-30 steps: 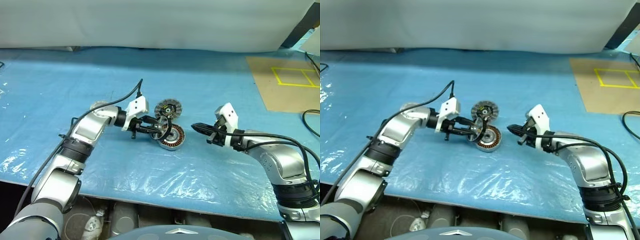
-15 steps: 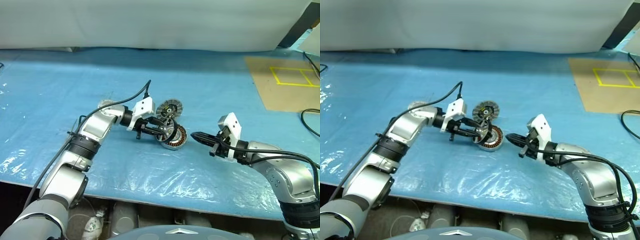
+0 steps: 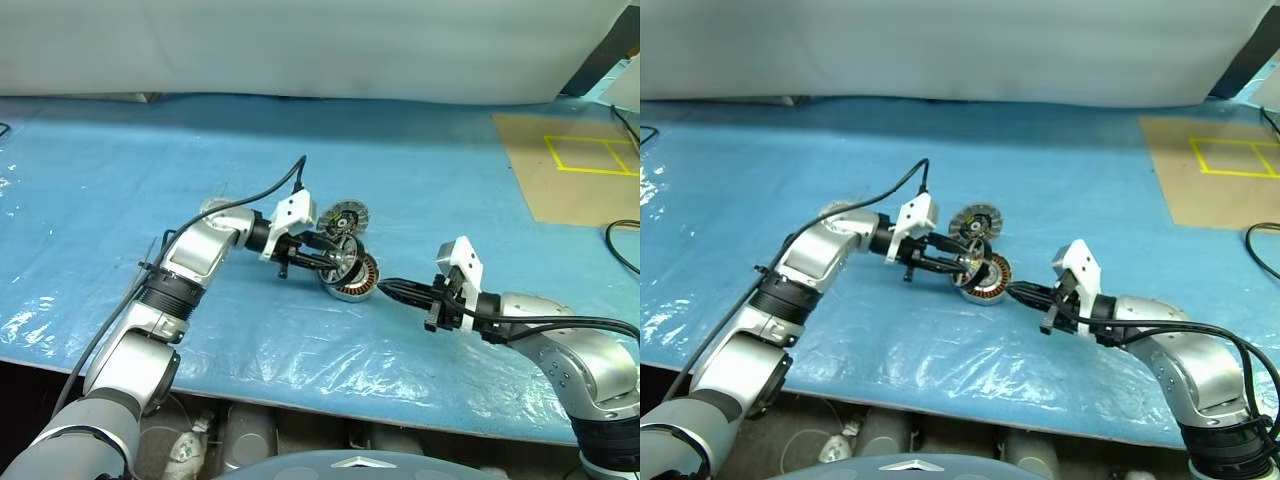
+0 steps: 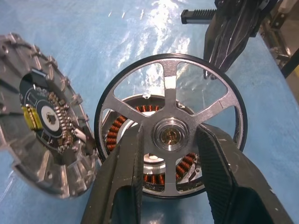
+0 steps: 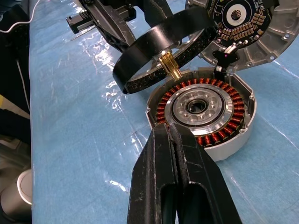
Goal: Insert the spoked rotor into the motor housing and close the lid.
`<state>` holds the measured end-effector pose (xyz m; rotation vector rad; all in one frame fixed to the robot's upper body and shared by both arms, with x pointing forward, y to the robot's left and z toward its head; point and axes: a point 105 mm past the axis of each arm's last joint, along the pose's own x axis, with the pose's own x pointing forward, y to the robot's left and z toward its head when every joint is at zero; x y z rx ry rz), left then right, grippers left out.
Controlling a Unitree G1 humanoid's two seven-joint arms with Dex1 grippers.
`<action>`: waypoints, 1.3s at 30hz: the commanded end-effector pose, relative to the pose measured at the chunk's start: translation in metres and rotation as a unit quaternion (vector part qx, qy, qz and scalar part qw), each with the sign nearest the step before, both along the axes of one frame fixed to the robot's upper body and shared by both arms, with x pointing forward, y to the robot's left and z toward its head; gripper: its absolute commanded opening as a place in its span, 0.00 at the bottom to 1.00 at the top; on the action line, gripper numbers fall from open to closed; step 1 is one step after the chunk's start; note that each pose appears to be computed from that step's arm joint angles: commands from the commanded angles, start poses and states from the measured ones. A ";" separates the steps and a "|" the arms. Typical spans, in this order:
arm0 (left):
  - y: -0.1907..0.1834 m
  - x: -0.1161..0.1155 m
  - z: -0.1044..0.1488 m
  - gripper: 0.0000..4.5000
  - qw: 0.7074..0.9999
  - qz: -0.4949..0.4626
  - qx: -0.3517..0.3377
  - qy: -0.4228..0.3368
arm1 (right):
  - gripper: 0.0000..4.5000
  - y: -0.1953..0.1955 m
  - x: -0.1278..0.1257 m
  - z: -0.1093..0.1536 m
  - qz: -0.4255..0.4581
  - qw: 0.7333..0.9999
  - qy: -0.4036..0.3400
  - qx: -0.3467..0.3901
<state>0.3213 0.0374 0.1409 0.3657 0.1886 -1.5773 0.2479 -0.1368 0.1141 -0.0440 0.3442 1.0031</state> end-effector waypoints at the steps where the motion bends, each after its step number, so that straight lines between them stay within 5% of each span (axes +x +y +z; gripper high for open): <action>1: -0.002 0.000 0.023 0.30 0.999 -0.005 -0.027 -0.026 | 0.00 0.000 0.003 0.011 0.005 1.000 -0.026 0.004; 39: -0.004 0.005 -0.019 0.30 0.999 -0.001 0.036 -0.021 | 0.00 -0.008 0.007 -0.001 -0.032 0.999 -0.023 -0.019</action>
